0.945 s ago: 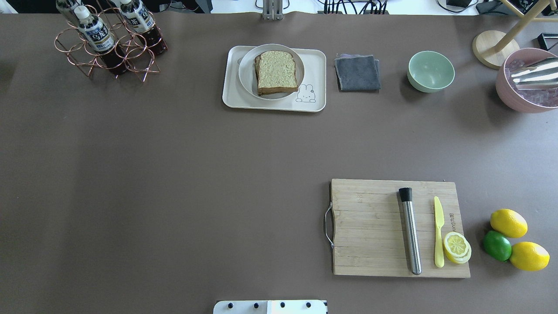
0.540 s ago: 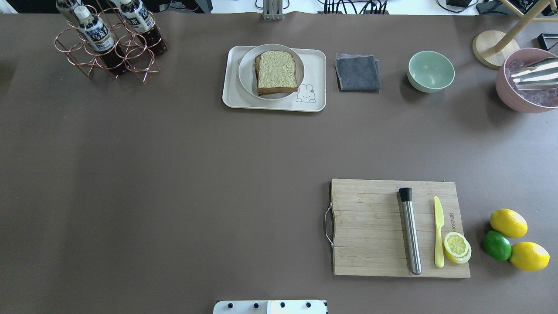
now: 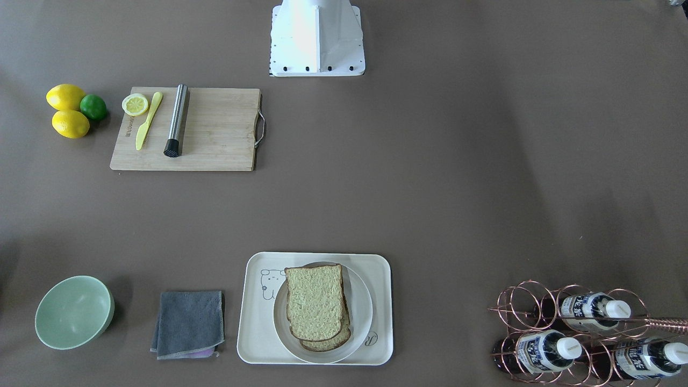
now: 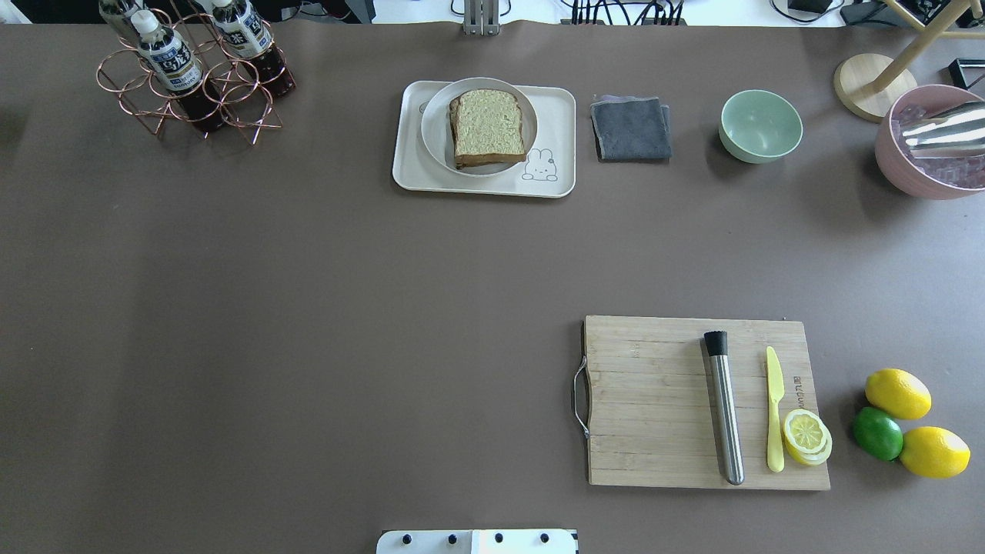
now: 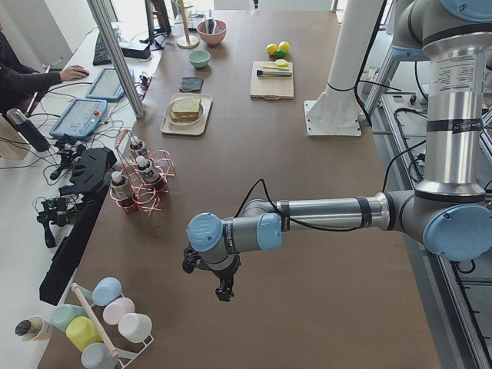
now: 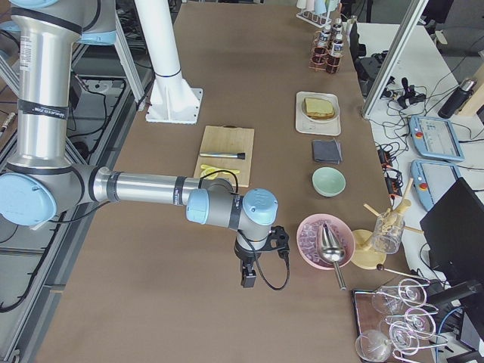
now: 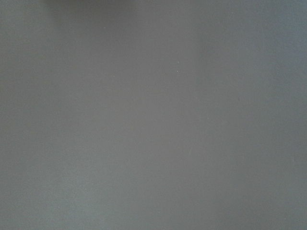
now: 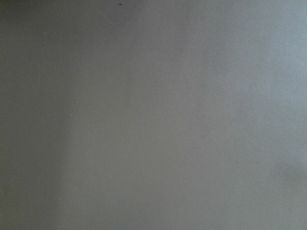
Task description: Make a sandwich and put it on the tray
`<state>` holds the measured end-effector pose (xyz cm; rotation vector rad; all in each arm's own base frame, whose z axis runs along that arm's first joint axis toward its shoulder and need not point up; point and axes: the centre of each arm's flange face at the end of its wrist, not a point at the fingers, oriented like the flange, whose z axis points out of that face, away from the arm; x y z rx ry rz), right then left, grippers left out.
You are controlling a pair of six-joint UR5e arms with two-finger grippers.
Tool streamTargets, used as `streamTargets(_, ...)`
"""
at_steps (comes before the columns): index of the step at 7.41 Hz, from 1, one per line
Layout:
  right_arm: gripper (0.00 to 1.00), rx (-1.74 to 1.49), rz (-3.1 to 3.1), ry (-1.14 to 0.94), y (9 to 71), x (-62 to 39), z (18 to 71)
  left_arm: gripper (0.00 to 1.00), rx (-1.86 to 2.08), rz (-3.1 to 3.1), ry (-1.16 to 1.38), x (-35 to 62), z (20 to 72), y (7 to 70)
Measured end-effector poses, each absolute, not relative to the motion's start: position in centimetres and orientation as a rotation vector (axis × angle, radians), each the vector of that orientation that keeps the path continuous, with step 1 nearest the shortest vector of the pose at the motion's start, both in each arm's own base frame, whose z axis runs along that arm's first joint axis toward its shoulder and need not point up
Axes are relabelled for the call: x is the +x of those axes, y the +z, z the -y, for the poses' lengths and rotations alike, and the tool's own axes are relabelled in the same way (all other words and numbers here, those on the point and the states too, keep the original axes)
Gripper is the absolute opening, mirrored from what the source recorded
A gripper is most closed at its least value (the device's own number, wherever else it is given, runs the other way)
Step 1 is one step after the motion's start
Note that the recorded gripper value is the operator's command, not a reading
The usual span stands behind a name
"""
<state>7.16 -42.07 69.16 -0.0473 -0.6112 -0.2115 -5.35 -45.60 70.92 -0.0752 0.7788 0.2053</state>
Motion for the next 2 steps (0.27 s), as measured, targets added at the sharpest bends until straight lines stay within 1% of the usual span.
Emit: streamTargets(2,1.0,-0.047,0.622,-0.21,69.14,7.08,42.04,0.99,-0.073,-0.779,0.206,-5.34,45.66,70.83)
